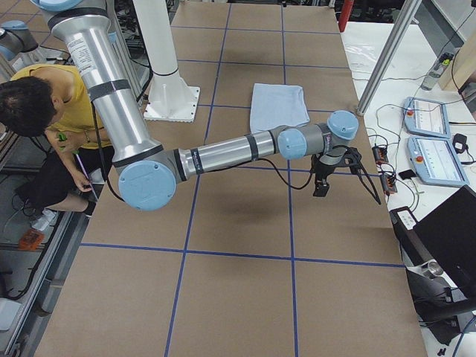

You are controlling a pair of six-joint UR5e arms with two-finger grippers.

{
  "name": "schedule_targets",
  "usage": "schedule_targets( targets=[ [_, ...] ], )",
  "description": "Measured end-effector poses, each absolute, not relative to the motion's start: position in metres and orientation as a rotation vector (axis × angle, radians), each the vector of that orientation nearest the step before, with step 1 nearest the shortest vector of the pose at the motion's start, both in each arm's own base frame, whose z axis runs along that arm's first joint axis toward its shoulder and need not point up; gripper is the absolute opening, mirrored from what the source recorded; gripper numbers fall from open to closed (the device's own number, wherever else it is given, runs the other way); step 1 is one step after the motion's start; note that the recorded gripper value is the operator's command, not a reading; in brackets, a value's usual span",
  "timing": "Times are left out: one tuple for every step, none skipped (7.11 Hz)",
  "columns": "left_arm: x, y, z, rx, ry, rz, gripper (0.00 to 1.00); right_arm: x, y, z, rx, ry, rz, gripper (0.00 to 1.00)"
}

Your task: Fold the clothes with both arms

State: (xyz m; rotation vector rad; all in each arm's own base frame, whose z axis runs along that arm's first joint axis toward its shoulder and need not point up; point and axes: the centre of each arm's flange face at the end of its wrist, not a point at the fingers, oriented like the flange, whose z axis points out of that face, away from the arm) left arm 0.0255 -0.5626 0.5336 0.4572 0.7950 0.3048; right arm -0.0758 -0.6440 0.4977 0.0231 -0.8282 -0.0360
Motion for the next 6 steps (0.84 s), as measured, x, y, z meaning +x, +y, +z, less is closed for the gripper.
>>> schedule_targets(
  targets=[
    [0.025,-0.561,0.531,0.459,0.798,0.305,1.00,-0.075,-0.641,0.499,0.022,-0.826,-0.039,1.00],
    [0.026,-0.562,0.525,0.459,0.809,0.304,1.00,-0.076,-0.641,0.498,0.024,-0.826,-0.041,1.00],
    [0.027,-0.562,0.519,0.462,0.824,0.308,1.00,-0.076,-0.642,0.494,0.028,-0.829,-0.044,1.00],
    [0.027,-0.561,0.516,0.465,0.831,0.311,1.00,-0.077,-0.642,0.493,0.027,-0.835,-0.044,1.00],
    [0.027,-0.559,0.514,0.467,0.835,0.313,1.00,-0.075,-0.641,0.493,0.021,-0.851,-0.040,1.00],
    [0.027,-0.557,0.514,0.471,0.835,0.316,1.00,-0.069,-0.639,0.495,0.014,-0.874,-0.030,1.00]
  ],
)
